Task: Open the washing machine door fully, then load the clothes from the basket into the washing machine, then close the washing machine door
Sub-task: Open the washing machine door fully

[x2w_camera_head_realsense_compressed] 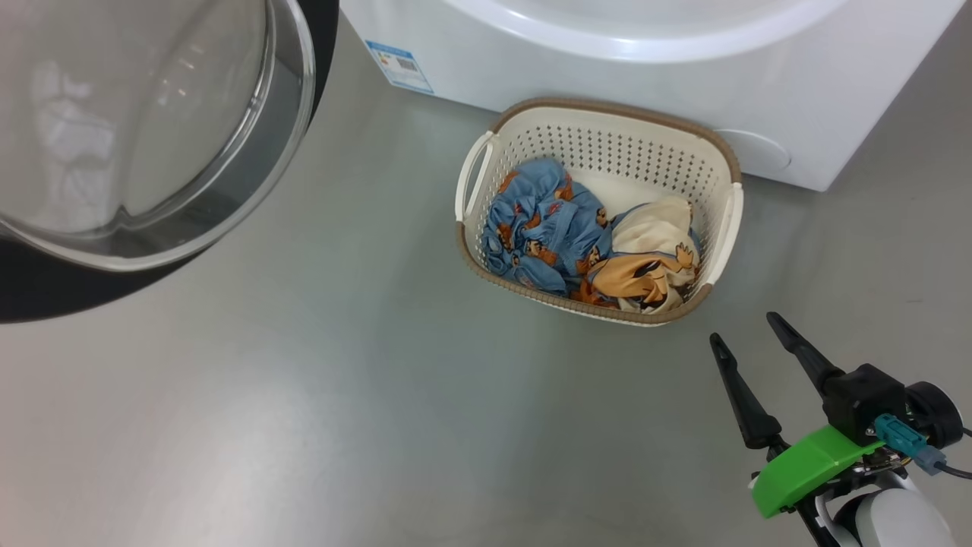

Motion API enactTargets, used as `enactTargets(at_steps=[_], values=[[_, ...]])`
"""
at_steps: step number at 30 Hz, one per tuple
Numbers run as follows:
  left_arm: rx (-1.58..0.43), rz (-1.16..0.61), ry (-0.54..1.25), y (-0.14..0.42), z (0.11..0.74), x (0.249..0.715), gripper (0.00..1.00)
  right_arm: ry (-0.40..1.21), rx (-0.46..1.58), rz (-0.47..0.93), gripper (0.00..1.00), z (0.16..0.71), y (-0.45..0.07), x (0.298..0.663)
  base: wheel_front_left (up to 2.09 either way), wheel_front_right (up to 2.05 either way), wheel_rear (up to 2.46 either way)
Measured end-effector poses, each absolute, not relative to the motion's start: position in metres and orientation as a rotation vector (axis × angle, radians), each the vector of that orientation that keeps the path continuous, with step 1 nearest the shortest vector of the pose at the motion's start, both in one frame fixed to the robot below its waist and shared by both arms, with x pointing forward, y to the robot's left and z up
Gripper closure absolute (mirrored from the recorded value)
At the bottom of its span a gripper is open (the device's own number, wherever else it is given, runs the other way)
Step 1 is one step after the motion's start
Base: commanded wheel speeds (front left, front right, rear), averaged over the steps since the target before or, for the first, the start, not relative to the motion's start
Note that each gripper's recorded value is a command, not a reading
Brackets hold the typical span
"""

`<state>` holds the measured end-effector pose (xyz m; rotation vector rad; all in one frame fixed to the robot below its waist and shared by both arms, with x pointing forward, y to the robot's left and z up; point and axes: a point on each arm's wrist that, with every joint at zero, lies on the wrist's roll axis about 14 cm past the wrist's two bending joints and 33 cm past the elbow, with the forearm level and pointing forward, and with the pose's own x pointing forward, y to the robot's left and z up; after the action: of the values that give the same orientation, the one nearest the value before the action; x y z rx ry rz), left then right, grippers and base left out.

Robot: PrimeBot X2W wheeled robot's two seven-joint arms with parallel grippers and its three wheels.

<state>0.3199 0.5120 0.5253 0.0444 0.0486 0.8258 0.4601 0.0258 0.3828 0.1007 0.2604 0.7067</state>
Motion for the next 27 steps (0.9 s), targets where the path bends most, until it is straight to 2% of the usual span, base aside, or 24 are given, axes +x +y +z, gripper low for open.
enactTargets(at_steps=[12,27], values=[[0.053,0.722,0.029,0.485,0.524,0.312,1.0,0.15,0.137,0.646,0.0,0.421,0.02,0.457,0.0,0.0,0.0],[0.04,0.405,-0.006,0.383,0.512,0.322,1.0,0.02,0.146,0.538,0.0,0.48,-0.013,0.434,0.0,0.0,0.0]])
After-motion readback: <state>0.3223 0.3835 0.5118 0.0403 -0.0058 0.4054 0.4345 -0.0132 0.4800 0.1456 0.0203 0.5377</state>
